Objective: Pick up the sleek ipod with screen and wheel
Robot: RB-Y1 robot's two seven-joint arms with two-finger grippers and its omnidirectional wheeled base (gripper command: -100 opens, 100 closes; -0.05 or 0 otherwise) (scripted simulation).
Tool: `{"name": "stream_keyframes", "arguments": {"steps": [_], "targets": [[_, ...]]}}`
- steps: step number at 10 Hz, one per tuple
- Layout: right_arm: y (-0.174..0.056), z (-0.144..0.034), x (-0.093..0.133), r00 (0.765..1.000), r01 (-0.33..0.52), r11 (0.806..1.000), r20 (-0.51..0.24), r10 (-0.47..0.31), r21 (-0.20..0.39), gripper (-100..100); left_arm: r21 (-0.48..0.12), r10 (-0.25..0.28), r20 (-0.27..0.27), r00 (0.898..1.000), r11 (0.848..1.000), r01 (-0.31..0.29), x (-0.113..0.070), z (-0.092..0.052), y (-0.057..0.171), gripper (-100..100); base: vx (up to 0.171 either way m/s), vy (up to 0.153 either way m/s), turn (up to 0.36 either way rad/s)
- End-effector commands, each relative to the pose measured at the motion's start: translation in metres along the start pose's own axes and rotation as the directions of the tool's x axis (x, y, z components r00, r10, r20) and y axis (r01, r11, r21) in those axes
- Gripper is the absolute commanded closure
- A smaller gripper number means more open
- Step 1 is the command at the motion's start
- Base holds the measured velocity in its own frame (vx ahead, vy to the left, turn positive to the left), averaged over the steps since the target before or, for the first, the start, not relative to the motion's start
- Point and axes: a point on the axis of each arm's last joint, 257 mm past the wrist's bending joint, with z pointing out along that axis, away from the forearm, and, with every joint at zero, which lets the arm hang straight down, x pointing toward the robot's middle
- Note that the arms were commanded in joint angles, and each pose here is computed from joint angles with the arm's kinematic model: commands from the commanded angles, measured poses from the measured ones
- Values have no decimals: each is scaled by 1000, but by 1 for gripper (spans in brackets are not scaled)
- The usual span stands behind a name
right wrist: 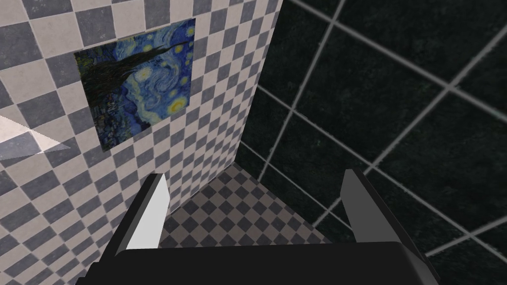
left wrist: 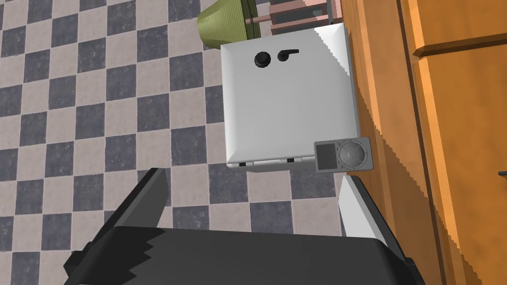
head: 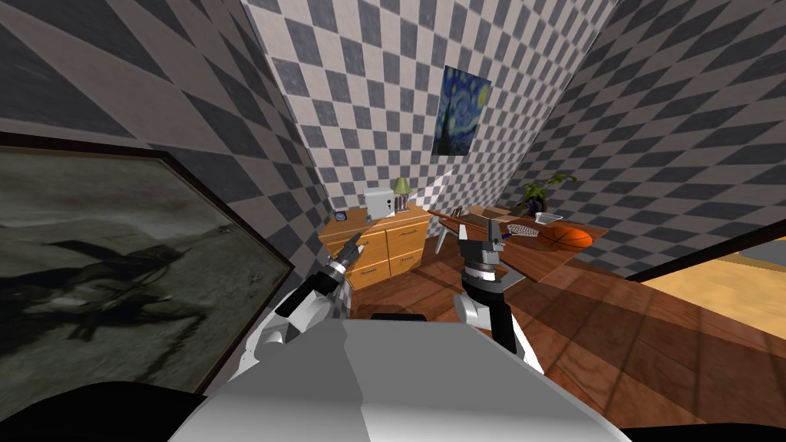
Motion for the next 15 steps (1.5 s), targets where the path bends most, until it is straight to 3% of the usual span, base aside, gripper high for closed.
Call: {"name": "stream_keyframes", "arguments": {"steps": [1,3,11,15], "targets": [[0,0,0,1000,0,1000,0,0,0,0,-47,12,-17,1000,999,-13,3,0,12,-100,7,-9,-26],[0,0,0,1000,0,1000,0,0,0,0,-111,37,-48,998,993,-42,3,-1,28,-100,18,-24,-69],[0,0,0,1000,0,1000,0,0,0,0,-111,37,-48,998,993,-42,3,-1,28,-100,-1,2,5],[0,0,0,1000,0,1000,0,0,0,0,-160,94,-93,991,981,-108,1,-1,29,-100,81,-52,60]]}}
